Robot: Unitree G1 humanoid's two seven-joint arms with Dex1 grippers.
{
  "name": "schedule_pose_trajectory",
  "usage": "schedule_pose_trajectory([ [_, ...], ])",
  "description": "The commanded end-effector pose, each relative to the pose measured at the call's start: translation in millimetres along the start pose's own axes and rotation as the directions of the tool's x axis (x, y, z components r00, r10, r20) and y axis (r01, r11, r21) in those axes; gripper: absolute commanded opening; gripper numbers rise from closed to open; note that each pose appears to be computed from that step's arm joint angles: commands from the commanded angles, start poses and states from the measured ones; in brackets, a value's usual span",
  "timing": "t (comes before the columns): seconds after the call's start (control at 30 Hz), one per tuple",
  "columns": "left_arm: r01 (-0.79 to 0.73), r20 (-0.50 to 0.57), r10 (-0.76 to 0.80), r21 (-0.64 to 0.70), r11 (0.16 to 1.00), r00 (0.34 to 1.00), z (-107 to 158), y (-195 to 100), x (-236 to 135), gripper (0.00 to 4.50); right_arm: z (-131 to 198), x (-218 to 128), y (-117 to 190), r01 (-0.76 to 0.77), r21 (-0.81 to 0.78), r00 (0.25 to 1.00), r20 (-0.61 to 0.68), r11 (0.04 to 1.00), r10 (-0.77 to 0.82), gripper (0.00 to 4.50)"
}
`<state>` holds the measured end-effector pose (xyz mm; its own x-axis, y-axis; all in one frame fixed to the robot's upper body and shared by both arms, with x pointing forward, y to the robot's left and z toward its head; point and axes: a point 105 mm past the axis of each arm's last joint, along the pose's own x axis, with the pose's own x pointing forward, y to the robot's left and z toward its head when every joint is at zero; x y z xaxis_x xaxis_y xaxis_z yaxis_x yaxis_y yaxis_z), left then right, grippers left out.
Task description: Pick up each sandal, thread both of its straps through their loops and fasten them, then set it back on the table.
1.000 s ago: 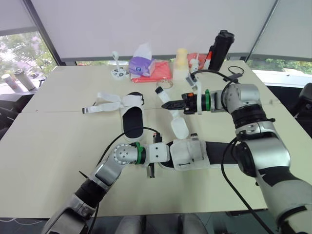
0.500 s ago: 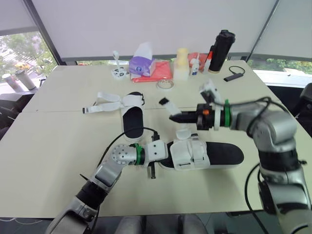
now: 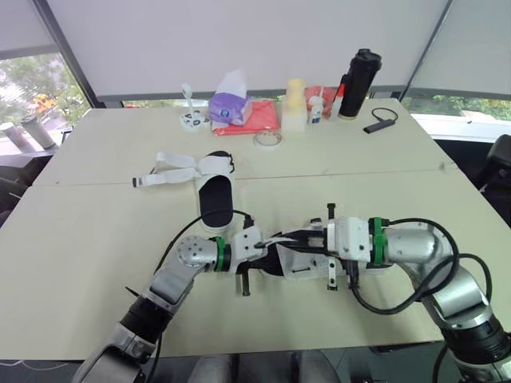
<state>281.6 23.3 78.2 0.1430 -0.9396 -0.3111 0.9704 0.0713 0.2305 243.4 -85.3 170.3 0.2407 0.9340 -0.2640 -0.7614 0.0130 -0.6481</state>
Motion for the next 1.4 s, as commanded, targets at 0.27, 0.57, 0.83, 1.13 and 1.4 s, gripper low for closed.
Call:
schedule_pose_trajectory([
  [0.27, 0.059, -0.105, -0.067, -0.085, 0.995, 0.992, -31, -17, 0, 0.00, -8, 0, 37, -0.201, -0.215, 0.979, -0.016, 0.956, 0.202, 0.03],
  [0.57, 0.046, -0.101, -0.055, -0.087, 0.995, 0.993, -30, -16, 2, 0.00, -18, -14, 59, -0.365, -0.292, 0.931, -0.115, 0.884, 0.347, 2.93],
  [0.83, 0.049, -0.089, -0.056, -0.086, 0.995, 0.994, -29, -16, 8, 0.00, -23, -50, 75, -0.482, -0.196, 0.869, -0.232, 0.854, 0.437, 4.46],
  [1.13, 0.057, -0.076, -0.063, -0.076, 0.996, 0.995, -28, -19, 14, 0.00, -23, -80, 62, -0.314, 0.171, 0.893, -0.281, 0.934, 0.352, 4.46],
  [1.4, 0.115, -0.079, -0.116, -0.014, 0.993, 0.990, -27, -25, 18, 0.00, -15, -76, 62, -0.005, 0.771, 0.920, -0.245, 0.637, 0.305, 4.46],
])
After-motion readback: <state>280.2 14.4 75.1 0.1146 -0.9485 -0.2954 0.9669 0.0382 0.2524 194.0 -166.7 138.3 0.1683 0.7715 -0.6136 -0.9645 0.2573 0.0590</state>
